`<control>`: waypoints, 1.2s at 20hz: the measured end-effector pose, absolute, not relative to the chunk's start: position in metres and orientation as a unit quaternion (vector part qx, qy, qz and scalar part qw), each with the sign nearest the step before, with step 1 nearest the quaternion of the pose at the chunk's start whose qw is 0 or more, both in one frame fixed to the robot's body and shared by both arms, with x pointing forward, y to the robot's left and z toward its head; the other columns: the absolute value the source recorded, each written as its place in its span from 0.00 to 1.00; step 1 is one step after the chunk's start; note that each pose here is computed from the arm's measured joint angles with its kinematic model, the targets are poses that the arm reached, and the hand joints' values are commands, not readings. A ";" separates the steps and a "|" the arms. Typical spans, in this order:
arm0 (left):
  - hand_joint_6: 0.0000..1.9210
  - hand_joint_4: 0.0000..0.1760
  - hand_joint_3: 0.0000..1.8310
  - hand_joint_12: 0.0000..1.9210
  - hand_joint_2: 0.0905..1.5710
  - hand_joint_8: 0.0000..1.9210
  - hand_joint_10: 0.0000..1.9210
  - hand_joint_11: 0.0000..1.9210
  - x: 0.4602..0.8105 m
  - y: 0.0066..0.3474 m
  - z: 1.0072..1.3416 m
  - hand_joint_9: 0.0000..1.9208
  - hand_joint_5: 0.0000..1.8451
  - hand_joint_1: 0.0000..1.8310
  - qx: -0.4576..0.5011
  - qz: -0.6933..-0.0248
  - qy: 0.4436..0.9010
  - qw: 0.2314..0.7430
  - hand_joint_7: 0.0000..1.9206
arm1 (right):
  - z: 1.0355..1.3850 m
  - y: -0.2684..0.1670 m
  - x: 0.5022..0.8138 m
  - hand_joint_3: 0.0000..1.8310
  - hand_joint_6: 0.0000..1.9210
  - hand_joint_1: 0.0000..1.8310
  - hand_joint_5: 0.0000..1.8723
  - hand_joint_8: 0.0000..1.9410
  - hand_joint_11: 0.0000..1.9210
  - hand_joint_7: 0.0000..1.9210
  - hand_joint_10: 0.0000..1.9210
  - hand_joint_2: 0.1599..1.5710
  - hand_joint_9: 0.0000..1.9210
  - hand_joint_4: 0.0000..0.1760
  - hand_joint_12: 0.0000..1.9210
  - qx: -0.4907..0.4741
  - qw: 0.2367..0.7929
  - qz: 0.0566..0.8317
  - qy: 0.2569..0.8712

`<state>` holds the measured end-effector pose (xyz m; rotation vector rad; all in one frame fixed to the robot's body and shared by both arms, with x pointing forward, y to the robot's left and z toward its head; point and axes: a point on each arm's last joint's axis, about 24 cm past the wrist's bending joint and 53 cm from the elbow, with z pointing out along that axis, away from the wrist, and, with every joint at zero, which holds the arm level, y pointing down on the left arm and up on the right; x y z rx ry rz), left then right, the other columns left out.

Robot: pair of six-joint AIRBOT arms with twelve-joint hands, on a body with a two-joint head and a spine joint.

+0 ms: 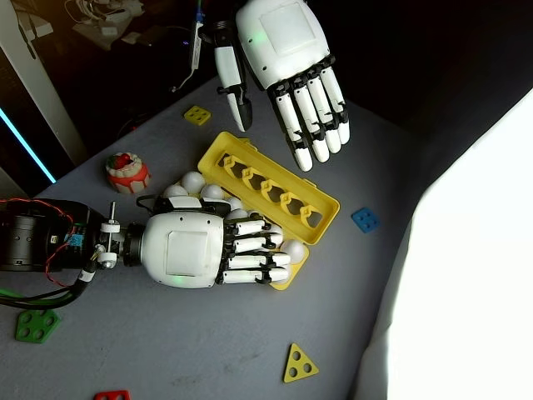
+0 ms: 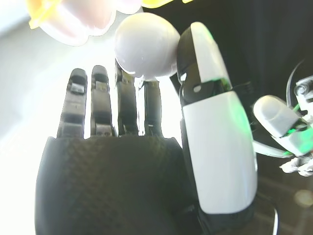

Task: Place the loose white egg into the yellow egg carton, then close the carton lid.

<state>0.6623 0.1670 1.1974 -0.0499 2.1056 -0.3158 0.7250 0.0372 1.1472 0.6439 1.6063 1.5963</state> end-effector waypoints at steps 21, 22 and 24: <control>0.00 0.13 0.00 0.19 0.84 0.00 0.00 0.00 0.662 0.166 1.192 0.05 0.05 0.22 -0.064 -0.152 0.869 0.466 0.06 | 1.144 0.045 0.719 0.00 0.01 0.23 0.00 0.00 0.00 0.01 0.00 0.66 0.02 0.00 0.09 0.238 0.380 0.644 0.620; 0.00 0.13 0.00 0.19 0.84 0.00 0.00 0.00 0.662 0.166 1.192 0.05 0.05 0.22 -0.064 -0.151 0.870 0.466 0.06 | 1.145 0.044 0.718 0.00 0.01 0.23 0.00 0.00 0.00 0.01 0.00 0.66 0.02 0.00 0.09 0.233 0.383 0.643 0.621; 0.00 0.19 0.00 0.19 0.83 0.00 0.00 0.00 0.661 0.169 1.189 0.05 0.04 0.22 -0.067 -0.144 0.872 0.462 0.06 | 1.148 0.041 0.717 0.00 0.00 0.20 0.00 0.00 0.00 0.01 0.00 0.67 0.01 0.00 0.02 0.215 0.392 0.640 0.625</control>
